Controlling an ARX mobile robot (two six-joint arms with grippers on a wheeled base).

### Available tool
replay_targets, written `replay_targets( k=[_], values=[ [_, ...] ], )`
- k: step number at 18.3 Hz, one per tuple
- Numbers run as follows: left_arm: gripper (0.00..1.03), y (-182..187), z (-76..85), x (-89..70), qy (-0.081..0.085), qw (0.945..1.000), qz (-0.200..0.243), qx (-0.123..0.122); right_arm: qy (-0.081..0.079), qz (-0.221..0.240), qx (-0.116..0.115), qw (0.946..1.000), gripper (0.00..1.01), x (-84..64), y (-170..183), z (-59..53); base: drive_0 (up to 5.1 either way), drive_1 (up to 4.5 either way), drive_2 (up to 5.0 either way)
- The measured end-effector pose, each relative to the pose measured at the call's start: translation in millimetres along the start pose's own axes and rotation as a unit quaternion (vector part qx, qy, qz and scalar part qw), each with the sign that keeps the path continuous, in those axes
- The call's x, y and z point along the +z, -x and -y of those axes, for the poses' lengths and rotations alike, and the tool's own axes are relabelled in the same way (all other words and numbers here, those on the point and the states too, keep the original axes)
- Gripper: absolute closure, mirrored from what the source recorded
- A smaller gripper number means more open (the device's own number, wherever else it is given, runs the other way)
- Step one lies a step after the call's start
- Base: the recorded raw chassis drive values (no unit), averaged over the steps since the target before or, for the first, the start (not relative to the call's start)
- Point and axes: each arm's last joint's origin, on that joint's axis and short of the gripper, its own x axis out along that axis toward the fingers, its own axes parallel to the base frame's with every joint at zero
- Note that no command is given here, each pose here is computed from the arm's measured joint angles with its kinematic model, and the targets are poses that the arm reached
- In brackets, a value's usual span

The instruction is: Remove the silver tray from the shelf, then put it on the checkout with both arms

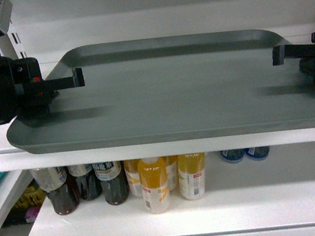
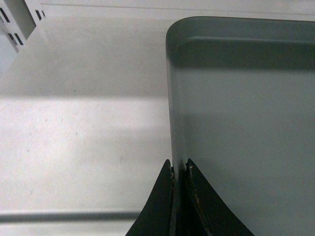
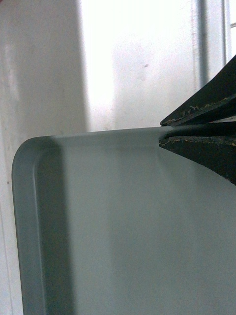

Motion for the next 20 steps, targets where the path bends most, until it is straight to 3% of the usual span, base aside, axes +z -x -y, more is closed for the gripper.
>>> replay_targets(
  k=[11,20],
  values=[
    [0.99,0.0,0.9,0.6,0.000,1.0000,0.001,-0.002,-0.001,0.001,0.000,1.0000,0.98,1.1,0.9,1.1,0.0,0.00,0.0],
    [0.99,-0.1,0.9,0.8,0.000,1.0000,0.002,-0.001,-0.001,0.004,0.000,1.0000,0.98,1.4,1.1,1.1,0.1,-4.07,4.3]
  ],
)
